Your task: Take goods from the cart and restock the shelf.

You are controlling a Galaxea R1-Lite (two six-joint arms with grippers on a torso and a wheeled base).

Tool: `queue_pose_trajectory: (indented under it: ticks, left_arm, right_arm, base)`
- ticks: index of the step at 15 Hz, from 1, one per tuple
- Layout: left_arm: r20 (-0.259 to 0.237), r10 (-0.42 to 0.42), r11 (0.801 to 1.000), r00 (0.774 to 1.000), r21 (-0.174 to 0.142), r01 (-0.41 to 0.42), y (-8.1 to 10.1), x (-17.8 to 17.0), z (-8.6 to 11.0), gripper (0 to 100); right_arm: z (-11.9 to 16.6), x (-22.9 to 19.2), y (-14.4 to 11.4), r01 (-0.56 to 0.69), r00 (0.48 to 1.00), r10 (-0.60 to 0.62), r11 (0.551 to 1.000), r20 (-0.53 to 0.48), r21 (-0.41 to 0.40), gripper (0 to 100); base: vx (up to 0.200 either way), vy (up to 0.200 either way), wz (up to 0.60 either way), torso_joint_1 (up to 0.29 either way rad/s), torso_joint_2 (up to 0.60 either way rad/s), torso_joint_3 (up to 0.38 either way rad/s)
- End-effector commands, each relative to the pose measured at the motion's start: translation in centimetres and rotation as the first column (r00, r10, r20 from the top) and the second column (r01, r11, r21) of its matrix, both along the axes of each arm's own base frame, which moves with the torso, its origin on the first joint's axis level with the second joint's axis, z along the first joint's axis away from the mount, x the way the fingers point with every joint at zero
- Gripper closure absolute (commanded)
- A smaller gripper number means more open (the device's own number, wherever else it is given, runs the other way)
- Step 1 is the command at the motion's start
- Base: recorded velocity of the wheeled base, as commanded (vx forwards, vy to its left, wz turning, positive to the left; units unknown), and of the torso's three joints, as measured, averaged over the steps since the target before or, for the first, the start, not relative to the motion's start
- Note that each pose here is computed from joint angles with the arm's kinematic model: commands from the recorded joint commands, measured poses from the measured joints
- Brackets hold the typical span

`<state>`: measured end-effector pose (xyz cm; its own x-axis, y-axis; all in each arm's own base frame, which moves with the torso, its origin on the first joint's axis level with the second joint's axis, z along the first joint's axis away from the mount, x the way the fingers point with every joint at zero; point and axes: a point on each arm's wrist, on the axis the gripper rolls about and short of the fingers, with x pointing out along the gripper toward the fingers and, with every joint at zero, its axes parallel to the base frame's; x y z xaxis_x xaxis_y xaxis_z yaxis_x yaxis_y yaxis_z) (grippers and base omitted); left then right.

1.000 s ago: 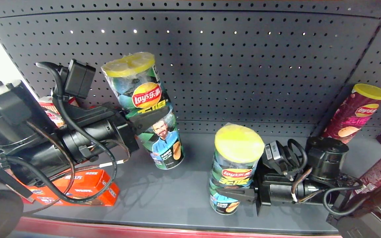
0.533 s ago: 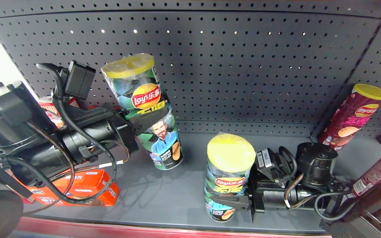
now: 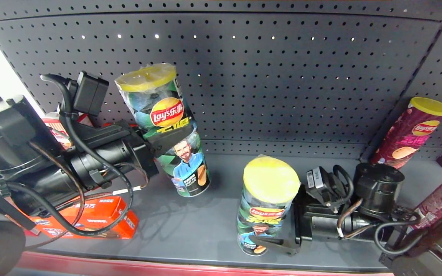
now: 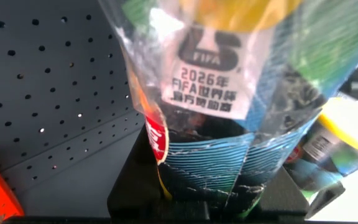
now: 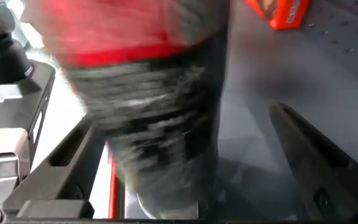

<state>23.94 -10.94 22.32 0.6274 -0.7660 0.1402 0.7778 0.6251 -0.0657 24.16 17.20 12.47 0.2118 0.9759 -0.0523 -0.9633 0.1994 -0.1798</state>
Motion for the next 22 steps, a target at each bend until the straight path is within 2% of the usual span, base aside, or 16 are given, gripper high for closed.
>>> queue_pose_trajectory:
  ticks: [1,4,9,12,14,16,18,20,22]
  left_arm:
    - [0.001,0.000,1.000,1.000,-0.001,0.000,0.0,0.0,0.0,100]
    - [0.001,0.000,1.000,1.000,-0.001,0.000,0.0,0.0,0.0,100]
    - [0.008,-0.001,1.000,1.000,-0.004,0.001,0.1,-0.2,0.3,100]
    - [0.015,-0.001,1.000,1.000,-0.007,0.001,0.2,-0.5,0.4,100]
    - [0.024,0.000,1.000,1.000,-0.010,0.000,0.3,-0.8,0.7,100]
    - [0.028,-0.001,1.000,1.000,-0.012,0.002,0.4,-1.0,0.8,100]
    - [0.014,-0.005,1.000,1.000,-0.002,0.005,0.4,-1.4,0.3,100]
    - [0.015,-0.011,1.000,1.000,0.000,0.011,0.3,-1.5,0.2,100]
    - [0.015,-0.017,1.000,1.000,0.000,0.017,0.2,-1.6,0.2,100]
  right_arm:
    - [1.5,-1.7,-1.6,0.015,0.999,-0.015,1.000,0.030,0.018,0]
    - [2.5,-4.0,-3.0,0.021,0.999,-0.022,0.999,0.045,0.030,0]
    - [3.4,-8.3,-7.2,0.138,0.986,-0.142,0.989,0.081,0.057,0]
    - [4.2,-11.3,-10.1,0.212,0.964,-0.225,0.972,0.143,0.101,0]
    - [4.1,-13.5,-12.3,0.308,0.933,-0.322,0.945,0.158,0.112,0]
    - [3.1,-15.8,-13.7,0.429,0.889,-0.439,0.898,0.128,0.100,0]
    - [1.7,-19.2,-14.8,0.555,0.829,-0.558,0.829,0.036,0.069,0]
    - [0.0,-22.4,-15.7,0.604,0.797,-0.601,0.793,-0.054,0.078,0]
    - [-2.6,-25.2,-16.5,0.656,0.755,-0.648,0.750,-0.101,0.087,0]
  base:
    - [0.000,0.000,0.00,0.000,0.00,0.000]
    - [0.000,0.000,0.00,0.000,0.00,0.000]
    - [0.000,0.000,0.00,0.000,0.00,0.000]
    - [0.000,0.000,0.00,0.000,0.00,0.000]
    - [0.000,0.000,0.00,0.000,0.00,0.000]
    - [0.000,0.000,0.00,0.000,0.00,0.000]
    - [0.000,0.000,0.00,0.000,0.00,0.000]
    - [0.000,0.000,0.00,0.000,0.00,0.000]
    - [0.000,0.000,0.00,0.000,0.00,0.000]
